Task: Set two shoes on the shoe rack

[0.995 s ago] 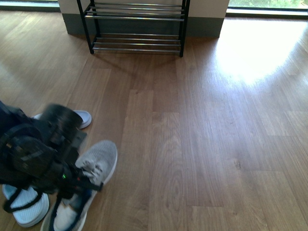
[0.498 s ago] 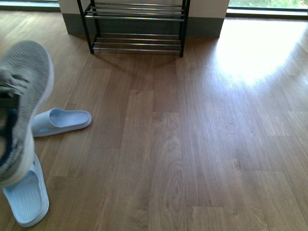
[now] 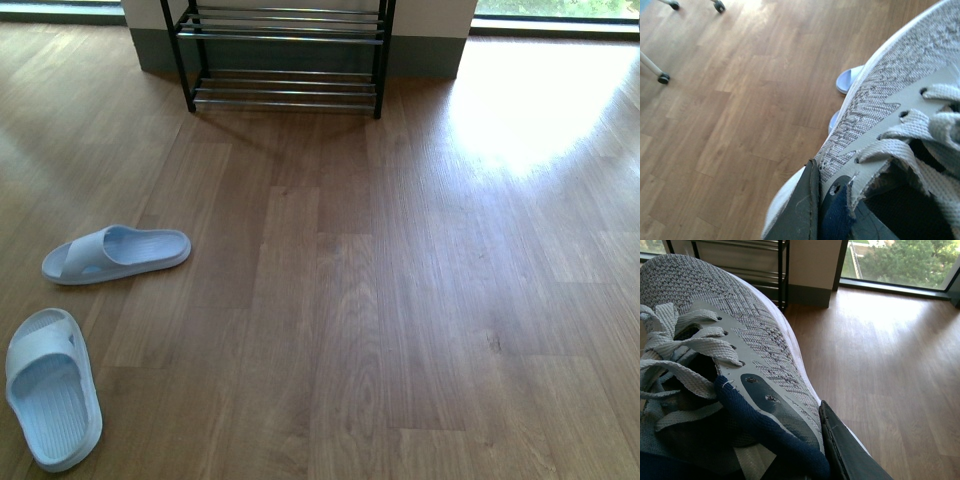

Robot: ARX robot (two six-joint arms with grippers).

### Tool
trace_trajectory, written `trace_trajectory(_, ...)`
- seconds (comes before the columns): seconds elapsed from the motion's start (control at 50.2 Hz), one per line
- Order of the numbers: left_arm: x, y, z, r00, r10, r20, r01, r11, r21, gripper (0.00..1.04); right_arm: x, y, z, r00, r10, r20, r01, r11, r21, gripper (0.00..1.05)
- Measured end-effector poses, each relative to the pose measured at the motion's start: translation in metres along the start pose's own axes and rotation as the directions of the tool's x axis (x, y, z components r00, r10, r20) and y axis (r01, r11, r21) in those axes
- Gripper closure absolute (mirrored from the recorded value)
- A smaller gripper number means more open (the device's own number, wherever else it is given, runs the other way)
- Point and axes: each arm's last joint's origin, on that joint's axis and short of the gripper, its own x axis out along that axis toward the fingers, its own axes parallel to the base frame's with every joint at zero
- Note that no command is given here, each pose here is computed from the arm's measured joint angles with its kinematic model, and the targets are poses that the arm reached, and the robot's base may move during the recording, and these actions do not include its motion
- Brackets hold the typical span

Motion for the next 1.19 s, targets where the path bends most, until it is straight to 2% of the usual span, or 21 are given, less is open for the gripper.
trace_trajectory(0.119,-0.031,0.011,-0.012,0.981,0.084,0.174,-0.077,0.996,-0.046,1.03,0.0,0.0,0.0,1.0,0.0,0.0,0.0,1.0,0.0,1.03)
trace_trajectory(0.199,-0.038,0.016,-0.009,0.97,0.103,0.221,-0.085,0.993,-0.087,1.03,0.0,0.0,0.0,1.0,0.0,0.0,0.0,1.0,0.0,1.03)
trace_trajectory(1.195,-0.038,0.015,-0.01,0.971,0.089,0.222,-0.074,0.994,-0.074,1.03,0.0,0.0,0.0,1.0,-0.007,-0.002,0.007,1.0,0.0,1.03)
